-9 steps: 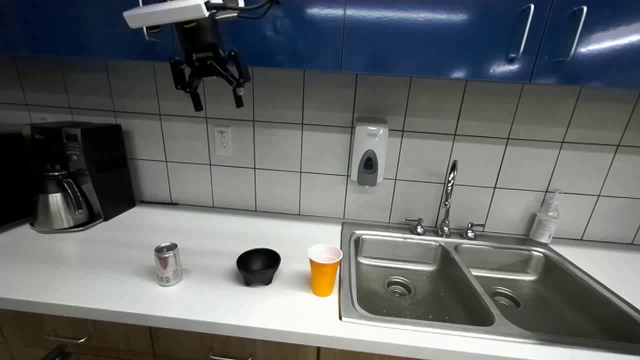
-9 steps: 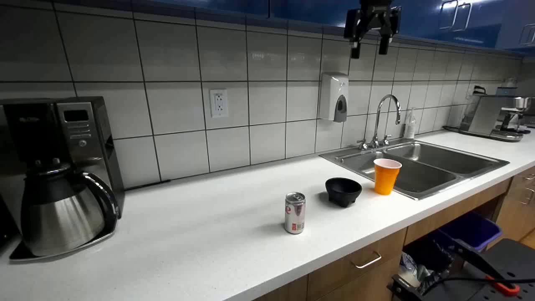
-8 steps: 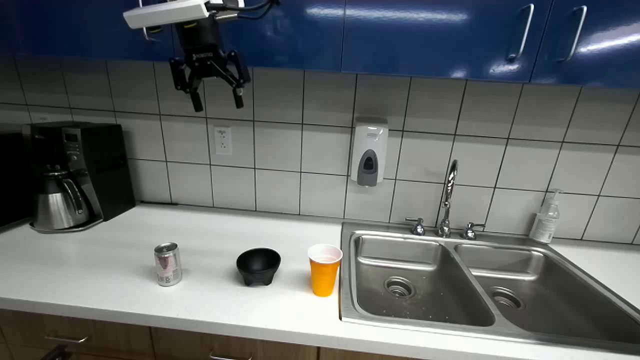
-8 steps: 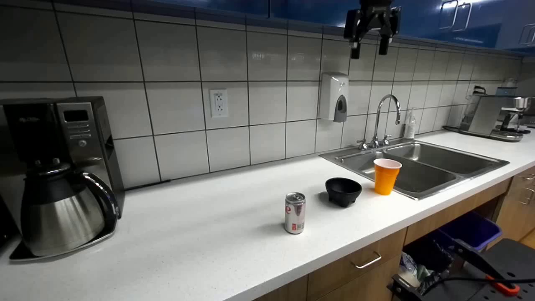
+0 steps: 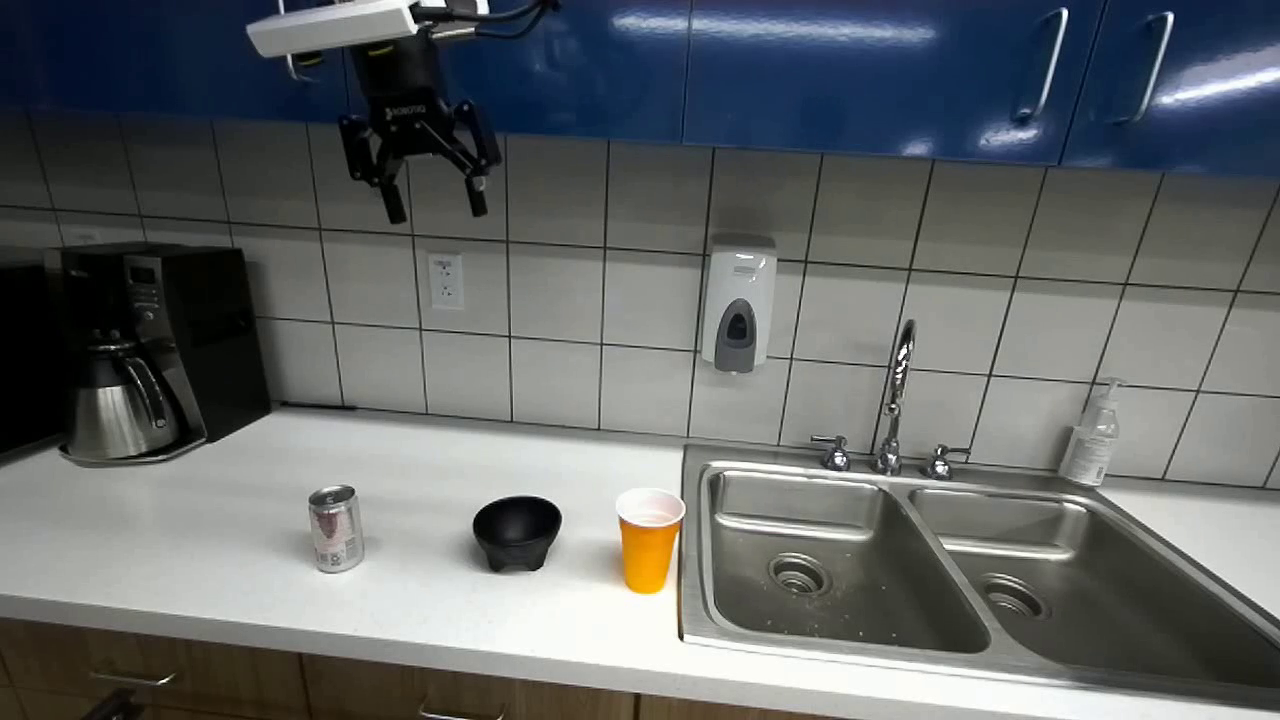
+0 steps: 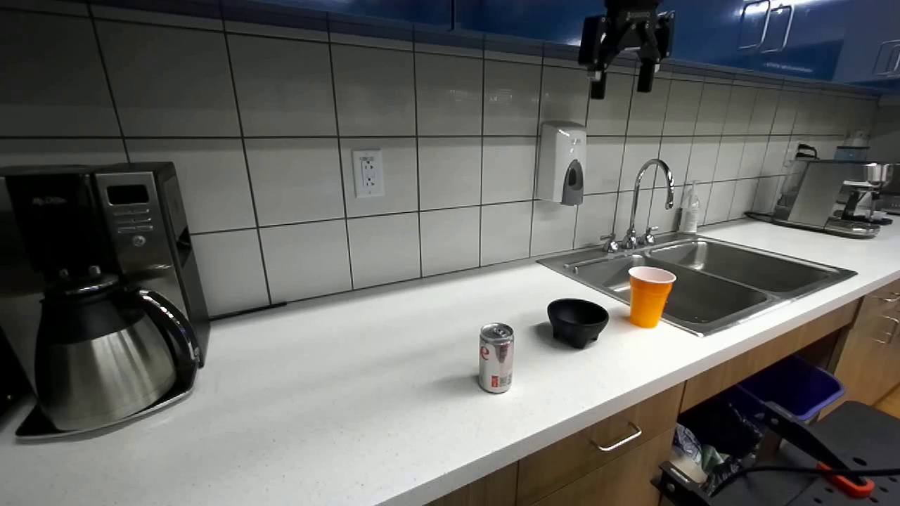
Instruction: Put the silver can inside the black bowl
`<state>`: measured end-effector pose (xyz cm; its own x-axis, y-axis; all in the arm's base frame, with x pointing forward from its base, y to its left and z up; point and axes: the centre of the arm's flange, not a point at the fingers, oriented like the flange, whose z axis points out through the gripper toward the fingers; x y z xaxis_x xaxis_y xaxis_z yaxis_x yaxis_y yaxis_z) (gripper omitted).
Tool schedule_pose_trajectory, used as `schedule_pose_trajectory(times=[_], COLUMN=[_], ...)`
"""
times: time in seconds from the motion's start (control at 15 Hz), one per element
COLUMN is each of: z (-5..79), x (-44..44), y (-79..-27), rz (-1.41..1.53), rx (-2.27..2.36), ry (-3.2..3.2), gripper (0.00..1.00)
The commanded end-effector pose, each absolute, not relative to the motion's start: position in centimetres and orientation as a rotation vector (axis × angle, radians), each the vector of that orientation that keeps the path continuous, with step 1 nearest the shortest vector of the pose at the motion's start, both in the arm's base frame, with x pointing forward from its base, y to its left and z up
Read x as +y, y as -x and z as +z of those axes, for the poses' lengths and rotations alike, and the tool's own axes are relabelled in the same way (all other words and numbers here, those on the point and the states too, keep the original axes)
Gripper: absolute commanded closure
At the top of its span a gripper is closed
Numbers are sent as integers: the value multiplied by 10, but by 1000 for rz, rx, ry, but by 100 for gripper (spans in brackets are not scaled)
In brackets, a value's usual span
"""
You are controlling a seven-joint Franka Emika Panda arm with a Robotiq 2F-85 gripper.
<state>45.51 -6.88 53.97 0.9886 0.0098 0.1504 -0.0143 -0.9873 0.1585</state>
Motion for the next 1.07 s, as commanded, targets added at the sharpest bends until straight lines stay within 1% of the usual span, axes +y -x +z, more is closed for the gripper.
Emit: schedule_pose_trajectory(times=[0.0,0.73,1.0], z=[531,439,414], x=[-62,7,30], y=[-452,-430,-430], rz=[226,2,-11], rx=[28,216,296], ry=[-2966,-2927,-2942], gripper=[0,0,0])
